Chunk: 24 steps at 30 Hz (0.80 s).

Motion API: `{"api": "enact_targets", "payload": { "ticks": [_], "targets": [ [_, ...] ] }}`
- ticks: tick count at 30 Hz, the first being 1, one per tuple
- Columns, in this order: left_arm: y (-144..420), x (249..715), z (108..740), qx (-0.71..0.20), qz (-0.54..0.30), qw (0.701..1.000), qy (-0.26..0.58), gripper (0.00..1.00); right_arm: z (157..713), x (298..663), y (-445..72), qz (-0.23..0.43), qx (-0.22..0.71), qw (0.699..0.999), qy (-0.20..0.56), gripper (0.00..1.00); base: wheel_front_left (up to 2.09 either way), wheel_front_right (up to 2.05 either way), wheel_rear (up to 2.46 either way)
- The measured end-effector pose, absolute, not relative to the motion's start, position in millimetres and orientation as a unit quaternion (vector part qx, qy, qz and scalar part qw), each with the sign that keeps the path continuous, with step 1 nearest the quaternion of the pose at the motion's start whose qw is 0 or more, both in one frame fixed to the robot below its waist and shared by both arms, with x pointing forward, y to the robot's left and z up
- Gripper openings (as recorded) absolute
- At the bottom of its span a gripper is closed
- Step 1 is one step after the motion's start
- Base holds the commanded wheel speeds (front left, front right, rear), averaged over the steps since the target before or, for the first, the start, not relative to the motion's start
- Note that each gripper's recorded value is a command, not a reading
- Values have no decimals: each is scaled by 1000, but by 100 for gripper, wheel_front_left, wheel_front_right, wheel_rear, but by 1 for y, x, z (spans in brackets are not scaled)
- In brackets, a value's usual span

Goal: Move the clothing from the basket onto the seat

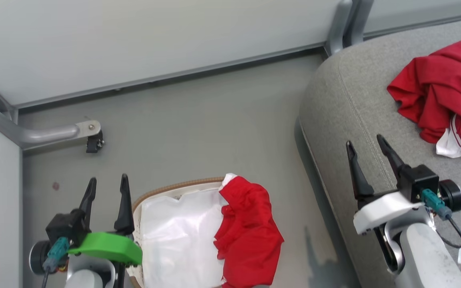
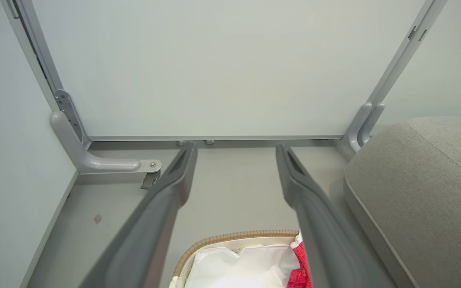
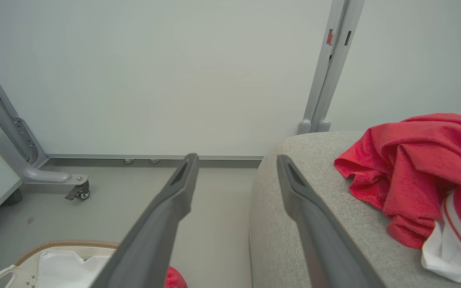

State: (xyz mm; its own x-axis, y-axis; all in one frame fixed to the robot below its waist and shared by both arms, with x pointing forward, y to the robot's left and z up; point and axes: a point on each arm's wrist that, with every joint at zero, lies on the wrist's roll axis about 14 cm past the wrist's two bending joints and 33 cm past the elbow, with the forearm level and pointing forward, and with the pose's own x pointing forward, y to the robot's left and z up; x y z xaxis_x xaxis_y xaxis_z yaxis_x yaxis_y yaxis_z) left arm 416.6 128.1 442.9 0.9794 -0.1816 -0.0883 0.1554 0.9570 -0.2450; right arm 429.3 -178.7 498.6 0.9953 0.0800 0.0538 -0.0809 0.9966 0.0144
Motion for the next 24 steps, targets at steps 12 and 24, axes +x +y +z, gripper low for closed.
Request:
{"api": "enact_targets", "payload": {
  "ticks": [12,24],
  "targets": [
    [147,377,446,-131,-57,988,54,100,491,393,-175,40,27,999,-12,100,0,0,0],
    [136,371,436,-139,-68,985,72,100,491,393,-175,40,31,999,-13,100,0,0,0]
  ]
}}
